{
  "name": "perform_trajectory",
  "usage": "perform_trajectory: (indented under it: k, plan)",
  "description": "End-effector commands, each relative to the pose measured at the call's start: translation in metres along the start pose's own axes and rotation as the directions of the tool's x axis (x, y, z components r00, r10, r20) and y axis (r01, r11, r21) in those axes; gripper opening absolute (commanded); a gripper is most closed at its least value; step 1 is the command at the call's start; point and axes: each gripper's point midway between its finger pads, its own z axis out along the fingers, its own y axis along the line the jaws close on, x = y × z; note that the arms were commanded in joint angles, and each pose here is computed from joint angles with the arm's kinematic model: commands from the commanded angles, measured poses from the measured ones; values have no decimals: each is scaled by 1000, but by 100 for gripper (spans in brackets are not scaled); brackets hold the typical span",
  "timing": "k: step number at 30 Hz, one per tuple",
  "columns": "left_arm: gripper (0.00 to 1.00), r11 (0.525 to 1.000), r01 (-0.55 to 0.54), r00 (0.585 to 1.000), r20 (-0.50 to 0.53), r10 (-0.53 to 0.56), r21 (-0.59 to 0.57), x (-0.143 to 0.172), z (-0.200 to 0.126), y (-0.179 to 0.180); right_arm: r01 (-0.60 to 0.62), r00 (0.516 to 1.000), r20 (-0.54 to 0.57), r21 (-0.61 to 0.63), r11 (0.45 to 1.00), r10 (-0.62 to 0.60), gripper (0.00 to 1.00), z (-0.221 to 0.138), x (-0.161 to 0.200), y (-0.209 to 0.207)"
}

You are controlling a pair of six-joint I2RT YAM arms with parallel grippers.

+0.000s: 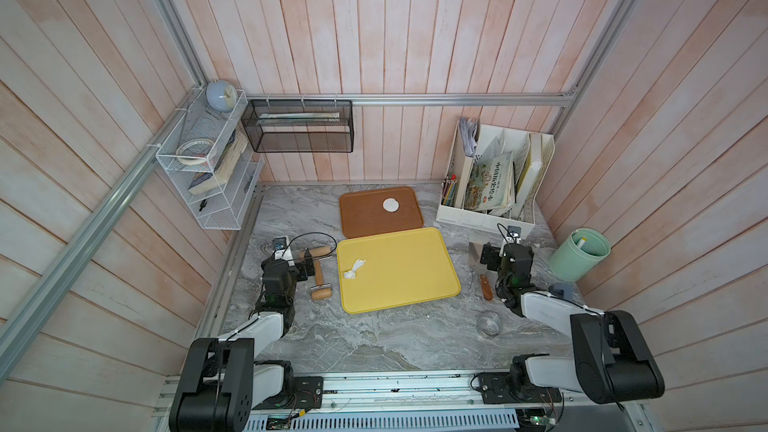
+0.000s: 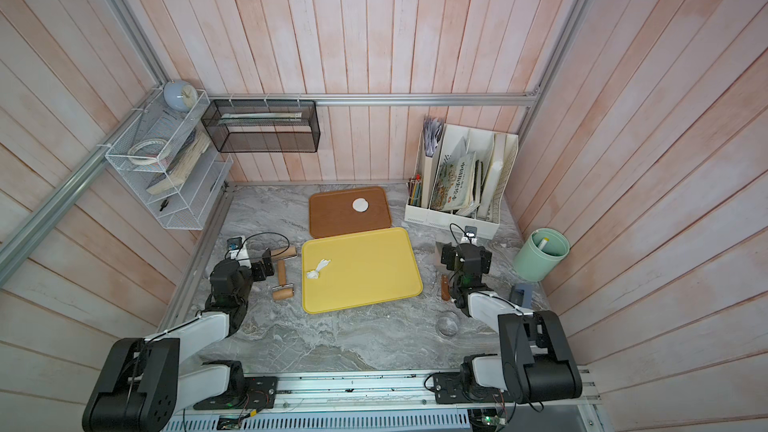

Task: Roll out the dumpling wrappers from the dough
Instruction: Reset both arms

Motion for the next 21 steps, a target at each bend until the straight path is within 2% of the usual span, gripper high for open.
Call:
perform_trajectory:
  k: [1, 5, 7, 10, 16, 21]
  plan:
    - [100, 997, -8, 990, 140, -3, 79, -24, -4, -5, -40, 981, 189, -2, 999, 40, 98, -3, -32, -6]
    - [100, 994, 4, 979, 201, -27, 113, -33, 1, -3, -70, 972, 223, -19, 997, 72, 98, 5, -30, -11]
    - [100, 991, 28, 983, 177, -51, 131, -24, 10, -2, -80, 976, 202, -37, 996, 86, 98, 12, -26, -11]
    - [100, 983, 8, 973, 225, -50, 182, -18, 12, -10, -87, 974, 203, -69, 994, 99, 98, 9, -24, -11]
    - [100, 988, 19, 986, 160, -44, 155, -13, 23, -7, -103, 952, 283, -74, 992, 120, 98, -7, -19, -16]
    - [100, 993, 25, 985, 168, -44, 112, -14, 25, -3, -107, 957, 263, -68, 992, 121, 98, -5, -17, -17]
